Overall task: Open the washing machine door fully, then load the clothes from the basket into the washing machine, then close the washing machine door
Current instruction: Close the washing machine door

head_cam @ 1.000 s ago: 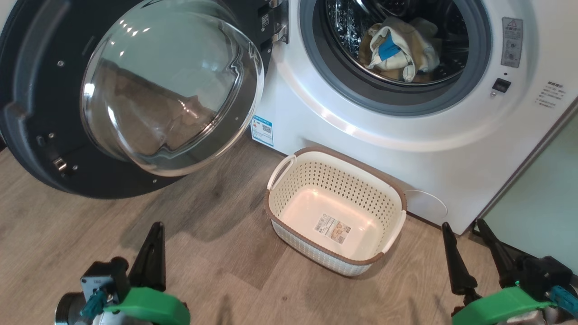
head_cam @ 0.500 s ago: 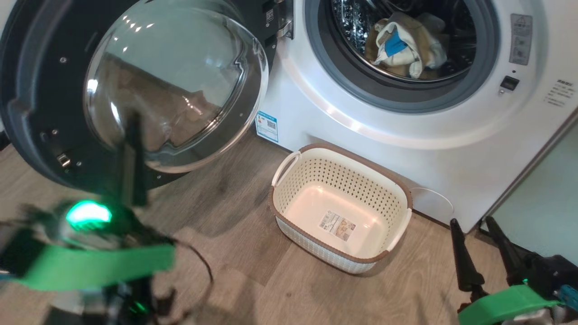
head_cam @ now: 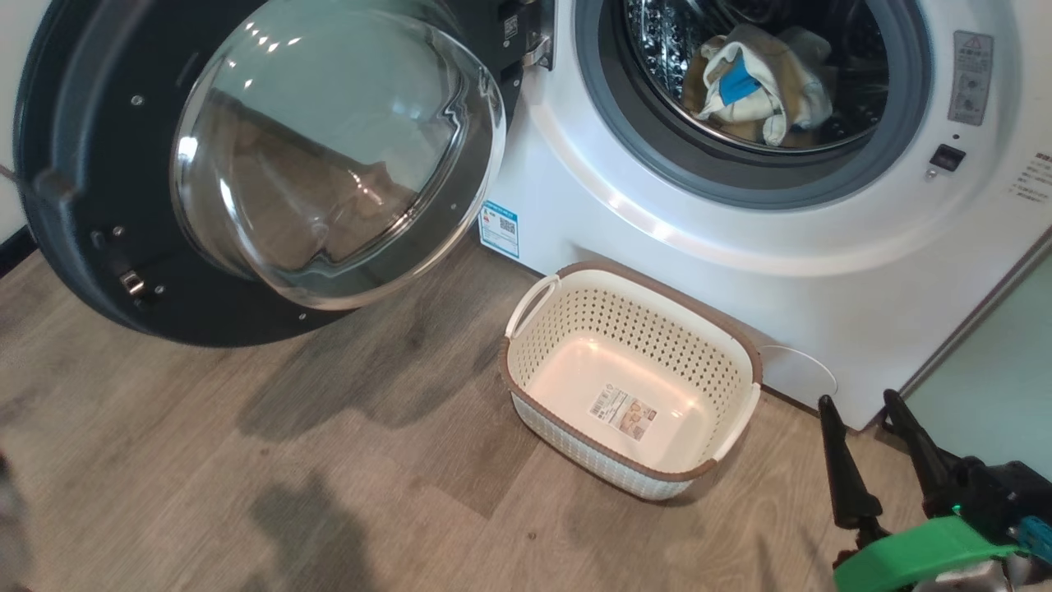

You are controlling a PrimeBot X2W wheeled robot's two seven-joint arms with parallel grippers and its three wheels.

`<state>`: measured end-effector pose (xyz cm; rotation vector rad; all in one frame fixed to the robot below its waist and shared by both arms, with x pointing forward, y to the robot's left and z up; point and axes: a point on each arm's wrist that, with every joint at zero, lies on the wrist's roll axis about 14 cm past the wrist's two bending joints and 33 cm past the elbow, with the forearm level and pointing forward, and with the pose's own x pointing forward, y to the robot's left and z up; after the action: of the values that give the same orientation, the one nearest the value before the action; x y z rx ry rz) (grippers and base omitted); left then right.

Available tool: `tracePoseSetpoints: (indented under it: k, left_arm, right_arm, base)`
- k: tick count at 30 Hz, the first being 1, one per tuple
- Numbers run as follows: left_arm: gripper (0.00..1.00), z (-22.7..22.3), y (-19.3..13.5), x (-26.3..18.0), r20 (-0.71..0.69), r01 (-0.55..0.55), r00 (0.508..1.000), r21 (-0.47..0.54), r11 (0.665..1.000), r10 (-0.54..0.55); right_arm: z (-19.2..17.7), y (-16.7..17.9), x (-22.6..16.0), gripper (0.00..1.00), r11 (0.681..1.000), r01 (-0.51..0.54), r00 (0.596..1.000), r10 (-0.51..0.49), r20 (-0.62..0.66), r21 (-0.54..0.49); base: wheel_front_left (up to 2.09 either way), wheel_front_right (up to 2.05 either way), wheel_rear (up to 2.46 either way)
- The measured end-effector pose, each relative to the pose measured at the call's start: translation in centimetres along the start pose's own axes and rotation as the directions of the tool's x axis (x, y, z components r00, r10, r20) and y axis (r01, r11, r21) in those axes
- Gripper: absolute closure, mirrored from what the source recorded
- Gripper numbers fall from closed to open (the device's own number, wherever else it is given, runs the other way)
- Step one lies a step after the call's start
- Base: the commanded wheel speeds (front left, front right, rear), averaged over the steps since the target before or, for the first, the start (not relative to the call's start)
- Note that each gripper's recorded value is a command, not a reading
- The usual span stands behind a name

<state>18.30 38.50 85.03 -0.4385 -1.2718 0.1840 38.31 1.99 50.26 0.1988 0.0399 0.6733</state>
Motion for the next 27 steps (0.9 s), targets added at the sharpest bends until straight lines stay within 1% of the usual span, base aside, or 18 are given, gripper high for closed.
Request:
tracePoseSetpoints:
  k: [4,5,6,10,12,14,18,20,23,27]
  left_arm:
    - [1.00,0.8,5.5,2.5,-0.021,-0.139,0.990,-0.014,0.990,0.138]
    - [1.00,0.9,6.9,2.6,-0.014,-0.186,0.983,-0.049,0.981,0.185]
    - [1.00,0.5,8.3,2.7,-0.041,-0.228,0.973,-0.053,0.972,0.226]
    - [1.00,-0.9,13.6,1.7,-0.142,-0.380,0.917,-0.018,0.925,0.374]
    - [1.00,-1.9,16.0,0.5,-0.188,-0.458,0.875,-0.019,0.889,0.447]
    - [1.00,-2.8,18.4,-1.0,-0.231,-0.534,0.824,-0.013,0.845,0.517]
    - [1.00,-4.1,22.5,-4.8,-0.280,-0.675,0.710,-0.008,0.738,0.646]
    - [1.00,-4.6,24.0,-6.5,-0.293,-0.726,0.660,-0.012,0.687,0.692]
    - [1.00,-5.6,25.1,-8.2,-0.323,-0.764,0.611,-0.001,0.645,0.723]
    - [1.00,-6.8,25.7,-9.6,-0.367,-0.786,0.574,0.006,0.618,0.732]
  right_arm:
    - [-0.2,-0.3,-0.2,0.00,1.000,0.008,1.000,-0.008,-0.005,0.002]
    - [-0.2,-0.4,-0.2,0.00,1.000,0.010,1.000,-0.010,-0.006,0.002]
    - [-0.2,-0.4,-0.2,0.00,1.000,0.012,1.000,-0.012,-0.007,0.002]
    - [-0.3,-0.7,-0.3,0.00,1.000,0.017,1.000,-0.017,-0.013,0.000]
    - [-0.4,-0.8,-0.3,0.00,1.000,0.018,1.000,-0.018,-0.015,0.000]
    - [-0.4,-0.8,-0.3,0.00,1.000,0.017,1.000,-0.017,-0.018,0.001]
    - [-0.6,-0.9,-0.5,0.00,1.000,0.021,0.999,-0.021,-0.025,0.002]
    - [-0.7,-1.2,-0.6,0.00,1.000,0.028,0.999,-0.028,-0.031,0.002]
    - [-0.9,-1.6,-0.8,0.00,0.999,0.036,0.999,-0.036,-0.037,-0.001]
    - [-1.0,-2.1,-0.9,0.00,0.999,0.041,0.998,-0.042,-0.042,-0.009]
  base:
    - [0.00,0.00,0.00]
    - [0.00,0.00,0.00]
    - [0.00,0.00,0.00]
    - [0.00,0.00,0.00]
    - [0.00,0.00,0.00]
    - [0.00,0.00,0.00]
    - [0.00,0.00,0.00]
    - [0.00,0.00,0.00]
    - [0.00,0.00,0.00]
    - [0.00,0.00,0.00]
